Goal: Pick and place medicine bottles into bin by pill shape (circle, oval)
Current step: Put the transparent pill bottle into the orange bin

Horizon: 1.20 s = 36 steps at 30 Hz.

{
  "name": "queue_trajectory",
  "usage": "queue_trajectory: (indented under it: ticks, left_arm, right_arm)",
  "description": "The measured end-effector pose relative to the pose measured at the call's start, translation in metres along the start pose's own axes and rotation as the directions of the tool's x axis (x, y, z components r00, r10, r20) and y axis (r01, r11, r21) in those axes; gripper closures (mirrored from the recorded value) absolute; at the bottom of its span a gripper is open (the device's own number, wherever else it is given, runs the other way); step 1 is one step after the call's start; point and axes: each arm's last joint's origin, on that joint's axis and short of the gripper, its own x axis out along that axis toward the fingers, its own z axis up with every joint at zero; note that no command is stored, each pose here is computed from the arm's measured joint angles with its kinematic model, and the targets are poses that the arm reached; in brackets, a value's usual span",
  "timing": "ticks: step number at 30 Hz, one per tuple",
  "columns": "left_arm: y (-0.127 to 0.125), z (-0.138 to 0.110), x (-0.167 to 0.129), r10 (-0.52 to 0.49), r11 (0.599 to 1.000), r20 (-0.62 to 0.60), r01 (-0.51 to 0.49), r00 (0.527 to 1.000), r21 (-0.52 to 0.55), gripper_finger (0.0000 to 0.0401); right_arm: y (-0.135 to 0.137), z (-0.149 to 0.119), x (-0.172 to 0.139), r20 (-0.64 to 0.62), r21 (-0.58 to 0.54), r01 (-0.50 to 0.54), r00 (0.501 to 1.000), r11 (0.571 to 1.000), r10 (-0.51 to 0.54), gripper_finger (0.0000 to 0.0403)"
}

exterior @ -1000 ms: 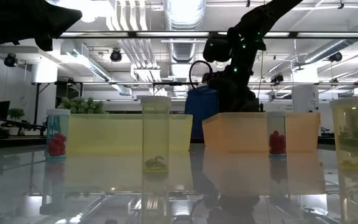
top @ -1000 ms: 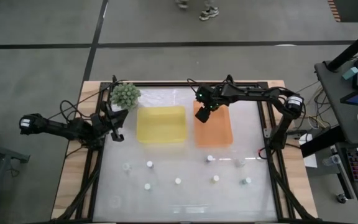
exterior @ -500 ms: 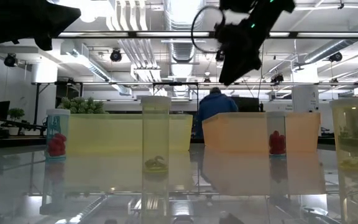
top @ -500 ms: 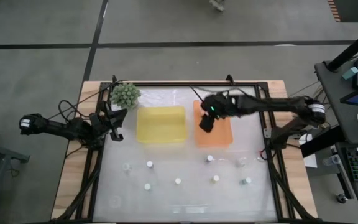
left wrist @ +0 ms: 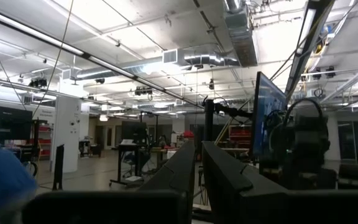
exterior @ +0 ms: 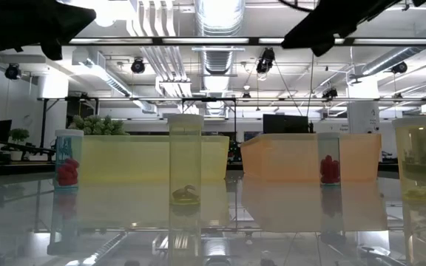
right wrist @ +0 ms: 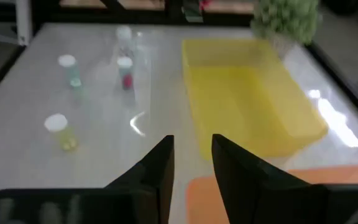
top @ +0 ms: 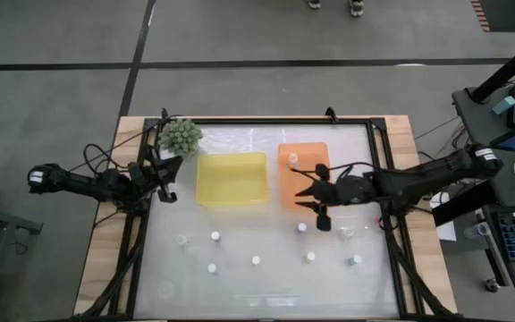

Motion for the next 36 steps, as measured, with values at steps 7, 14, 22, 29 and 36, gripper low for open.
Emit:
queue_trajectory:
  ticks: [7,14,22,29,36]
  left_arm:
    - [-0.001,-0.001,0.0,-0.027,0.988,0.002,0.027,1.0,-0.153,0.0386]
    - [-0.007,-0.003,0.002,-0.164,0.917,0.007,0.155,0.986,-0.368,0.0386]
    - [-0.014,0.008,0.017,-0.165,0.859,0.021,0.154,0.986,-0.489,0.0386]
    - [-0.028,0.025,0.047,-0.177,0.859,0.0,0.155,0.984,-0.488,0.0386]
    - [-0.05,0.029,0.079,-0.207,0.83,-0.06,0.143,0.976,-0.538,0.0386]
  right_arm:
    - [-0.001,-0.009,-0.021,0.136,-0.113,-0.011,0.99,0.993,0.026,0.0336]
    - [-0.002,-0.025,-0.026,0.237,-0.227,-0.005,0.97,0.974,0.06,0.0353]
    - [-0.005,-0.033,-0.035,0.307,-0.314,0.042,0.95,0.948,0.06,0.036]
    - [-0.006,-0.028,-0.05,0.375,-0.386,0.02,0.917,0.922,0.137,0.036]
    - [-0.009,-0.027,-0.067,0.439,-0.407,0.037,0.884,0.913,0.16,0.036]
